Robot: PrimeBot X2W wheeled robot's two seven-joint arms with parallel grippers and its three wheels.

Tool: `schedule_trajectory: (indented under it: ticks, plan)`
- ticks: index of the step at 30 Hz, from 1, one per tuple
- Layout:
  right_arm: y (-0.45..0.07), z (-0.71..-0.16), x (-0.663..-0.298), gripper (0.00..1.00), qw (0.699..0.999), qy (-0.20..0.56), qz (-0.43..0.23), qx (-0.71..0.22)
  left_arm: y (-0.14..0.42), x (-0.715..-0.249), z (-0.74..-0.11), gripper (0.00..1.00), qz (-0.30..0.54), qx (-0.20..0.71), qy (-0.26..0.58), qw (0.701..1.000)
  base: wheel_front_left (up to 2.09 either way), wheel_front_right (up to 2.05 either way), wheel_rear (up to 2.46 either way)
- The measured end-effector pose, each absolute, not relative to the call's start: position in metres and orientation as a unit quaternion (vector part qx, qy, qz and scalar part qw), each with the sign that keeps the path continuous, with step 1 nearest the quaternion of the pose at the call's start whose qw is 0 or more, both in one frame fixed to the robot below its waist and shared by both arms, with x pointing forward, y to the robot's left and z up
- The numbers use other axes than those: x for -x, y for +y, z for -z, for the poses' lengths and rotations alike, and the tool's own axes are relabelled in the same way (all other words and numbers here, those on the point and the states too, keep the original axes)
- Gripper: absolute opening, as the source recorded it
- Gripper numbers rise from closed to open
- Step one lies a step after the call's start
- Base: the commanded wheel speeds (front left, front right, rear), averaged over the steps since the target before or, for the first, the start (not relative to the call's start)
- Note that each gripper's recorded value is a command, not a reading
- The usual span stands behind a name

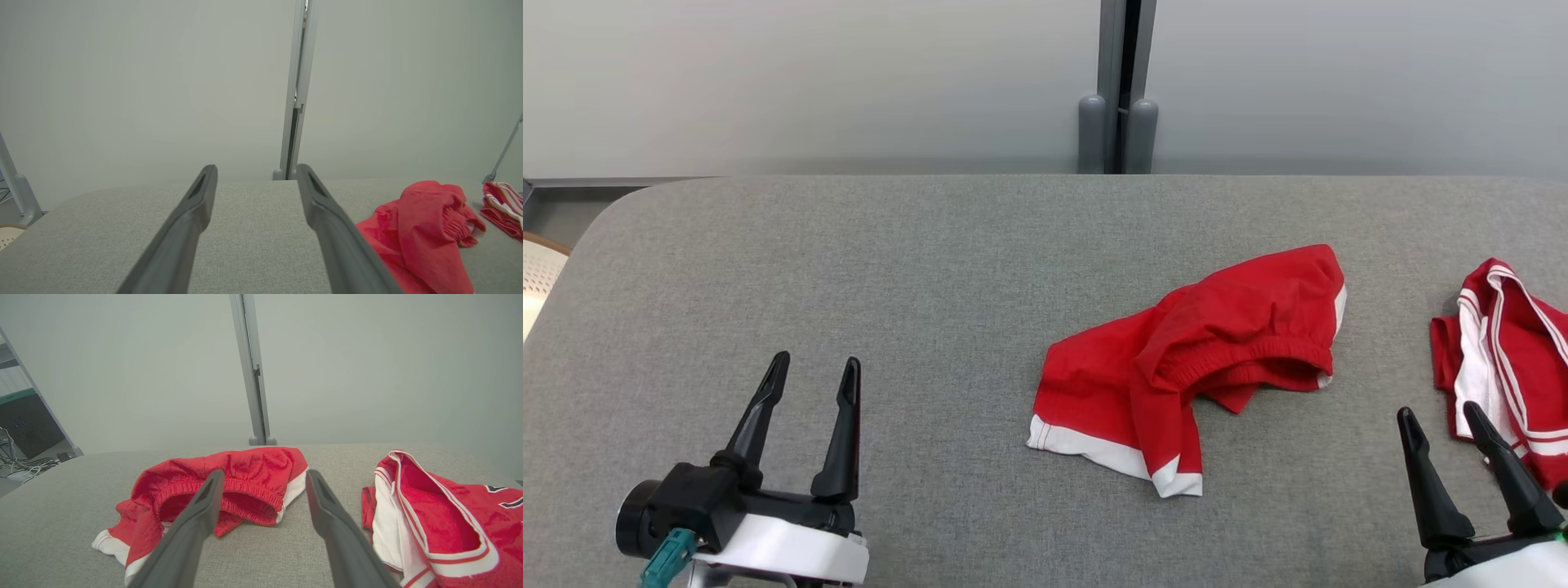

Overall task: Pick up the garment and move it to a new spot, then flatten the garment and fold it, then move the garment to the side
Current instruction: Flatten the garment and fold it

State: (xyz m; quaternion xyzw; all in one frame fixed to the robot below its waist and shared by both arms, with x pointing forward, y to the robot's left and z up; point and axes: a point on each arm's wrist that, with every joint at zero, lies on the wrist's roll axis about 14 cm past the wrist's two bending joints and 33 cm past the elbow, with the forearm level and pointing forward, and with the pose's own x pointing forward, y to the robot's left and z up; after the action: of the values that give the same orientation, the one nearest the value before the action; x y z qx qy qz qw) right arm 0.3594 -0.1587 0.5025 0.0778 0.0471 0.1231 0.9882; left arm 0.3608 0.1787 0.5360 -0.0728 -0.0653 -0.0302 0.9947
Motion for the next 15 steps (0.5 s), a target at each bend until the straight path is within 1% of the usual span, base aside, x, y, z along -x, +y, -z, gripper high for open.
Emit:
schedule_trajectory:
  ticks: [8, 15]
  plan:
    - [-0.154, -0.465, -0.381, 1.0, 0.982, 0.105, -0.142, -0.062, 0.177, -0.374, -0.539, 1.0, 0.031, 0.074, -0.07, 0.994, 0.0, 0.0, 0.0]
    - [-0.137, -0.426, -0.417, 1.0, 0.972, 0.153, -0.175, -0.041, 0.178, -0.392, -0.527, 1.0, 0.025, 0.079, -0.06, 0.995, 0.0, 0.0, 0.0]
